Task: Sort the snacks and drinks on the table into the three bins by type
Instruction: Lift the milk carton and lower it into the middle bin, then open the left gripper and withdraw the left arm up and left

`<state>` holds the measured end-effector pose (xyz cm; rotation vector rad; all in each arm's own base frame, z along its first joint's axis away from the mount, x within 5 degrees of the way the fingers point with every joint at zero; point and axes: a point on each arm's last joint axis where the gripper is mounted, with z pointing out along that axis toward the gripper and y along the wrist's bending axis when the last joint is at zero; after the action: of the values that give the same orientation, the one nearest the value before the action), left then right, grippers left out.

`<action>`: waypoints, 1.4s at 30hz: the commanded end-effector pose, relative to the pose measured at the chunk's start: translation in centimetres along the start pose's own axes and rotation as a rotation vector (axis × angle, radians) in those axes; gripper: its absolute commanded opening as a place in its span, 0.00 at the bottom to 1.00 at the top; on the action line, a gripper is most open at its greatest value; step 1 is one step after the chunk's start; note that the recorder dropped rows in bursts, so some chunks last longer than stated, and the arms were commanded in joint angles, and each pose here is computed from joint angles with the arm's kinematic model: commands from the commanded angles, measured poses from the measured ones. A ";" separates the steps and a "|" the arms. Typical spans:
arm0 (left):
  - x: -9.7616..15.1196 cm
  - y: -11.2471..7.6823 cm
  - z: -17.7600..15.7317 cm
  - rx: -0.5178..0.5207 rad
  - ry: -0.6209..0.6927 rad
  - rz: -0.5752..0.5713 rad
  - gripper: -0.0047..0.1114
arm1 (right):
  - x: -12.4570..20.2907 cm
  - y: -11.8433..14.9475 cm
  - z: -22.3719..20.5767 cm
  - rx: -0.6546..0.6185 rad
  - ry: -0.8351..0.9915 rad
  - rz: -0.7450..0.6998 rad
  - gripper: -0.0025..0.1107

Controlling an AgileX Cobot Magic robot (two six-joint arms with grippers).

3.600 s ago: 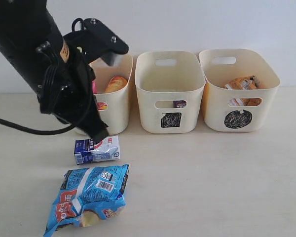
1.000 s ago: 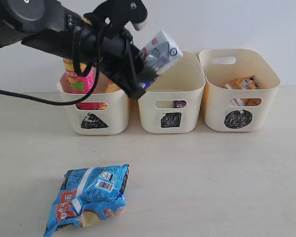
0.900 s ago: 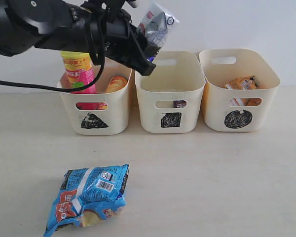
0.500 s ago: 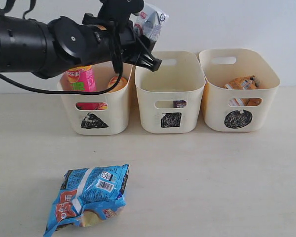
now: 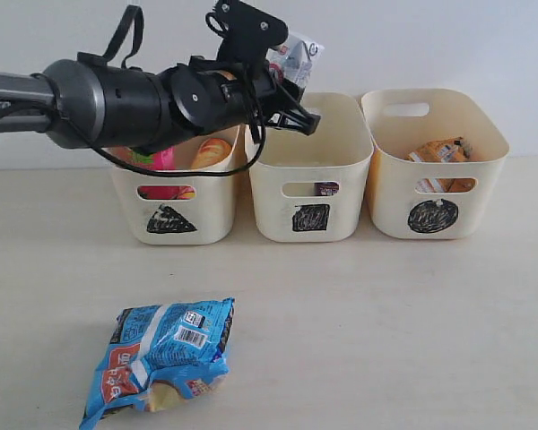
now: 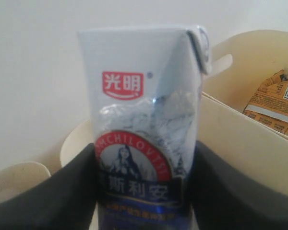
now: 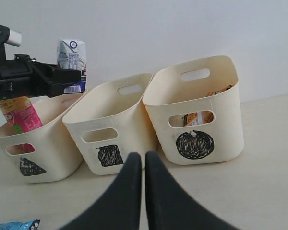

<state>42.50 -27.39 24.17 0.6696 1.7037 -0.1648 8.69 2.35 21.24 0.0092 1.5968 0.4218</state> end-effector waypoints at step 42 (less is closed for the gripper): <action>-5.6 1.4 -4.6 0.221 0.120 -0.173 0.07 | 0.0 -0.1 0.0 0.003 -0.007 -0.010 0.02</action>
<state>40.80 -27.17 30.05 0.7390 1.8219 -0.3972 8.69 2.34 21.27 0.0100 1.5928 0.4216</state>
